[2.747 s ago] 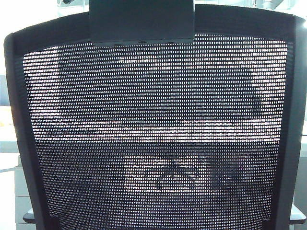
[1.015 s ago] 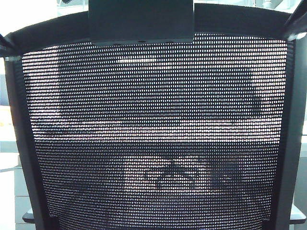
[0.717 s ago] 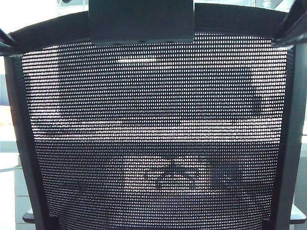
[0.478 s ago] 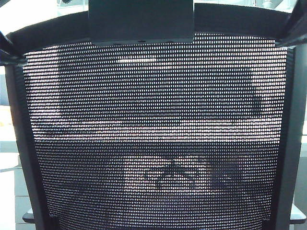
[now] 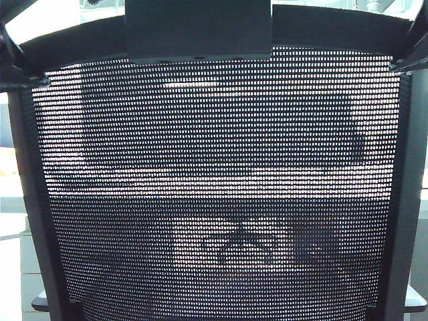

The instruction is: Push the black chair under the table.

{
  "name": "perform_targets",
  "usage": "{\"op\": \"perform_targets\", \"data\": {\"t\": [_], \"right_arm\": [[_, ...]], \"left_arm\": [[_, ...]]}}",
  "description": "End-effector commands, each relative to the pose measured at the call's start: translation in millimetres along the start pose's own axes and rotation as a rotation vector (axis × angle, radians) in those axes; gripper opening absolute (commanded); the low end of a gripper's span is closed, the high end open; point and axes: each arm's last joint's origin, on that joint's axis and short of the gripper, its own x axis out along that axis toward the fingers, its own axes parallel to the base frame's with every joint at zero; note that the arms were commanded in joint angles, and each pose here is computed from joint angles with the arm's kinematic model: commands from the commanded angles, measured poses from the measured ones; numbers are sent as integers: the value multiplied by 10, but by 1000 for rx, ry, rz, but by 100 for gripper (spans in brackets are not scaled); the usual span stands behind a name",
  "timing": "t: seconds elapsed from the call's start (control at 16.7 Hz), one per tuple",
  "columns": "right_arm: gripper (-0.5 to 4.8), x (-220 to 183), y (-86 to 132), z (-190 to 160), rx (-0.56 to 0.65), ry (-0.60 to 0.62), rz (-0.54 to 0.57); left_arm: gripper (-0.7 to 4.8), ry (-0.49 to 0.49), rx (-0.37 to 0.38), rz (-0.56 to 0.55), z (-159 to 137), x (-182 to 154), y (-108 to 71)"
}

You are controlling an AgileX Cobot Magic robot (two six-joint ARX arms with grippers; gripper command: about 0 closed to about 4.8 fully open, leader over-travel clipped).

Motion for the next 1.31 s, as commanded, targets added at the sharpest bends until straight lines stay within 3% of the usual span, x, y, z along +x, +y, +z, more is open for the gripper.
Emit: {"op": "perform_targets", "data": {"t": [0.06, 0.42, 0.72, 1.31], "right_arm": [[-5, 76, -13, 34, 9, -12, -11], [-5, 281, 82, 45, 13, -43, 31], [-5, 367, 6, 102, 25, -72, 16], [-5, 707, 72, 287, 44, -96, 40]], "left_arm": [[-6, 6, 6, 1, -29, 67, -3], [-6, -34, 19, 58, -9, 166, 92], [-6, -77, 19, 74, 202, 244, 216], [-6, -45, 38, 35, 265, 672, 167]]}}
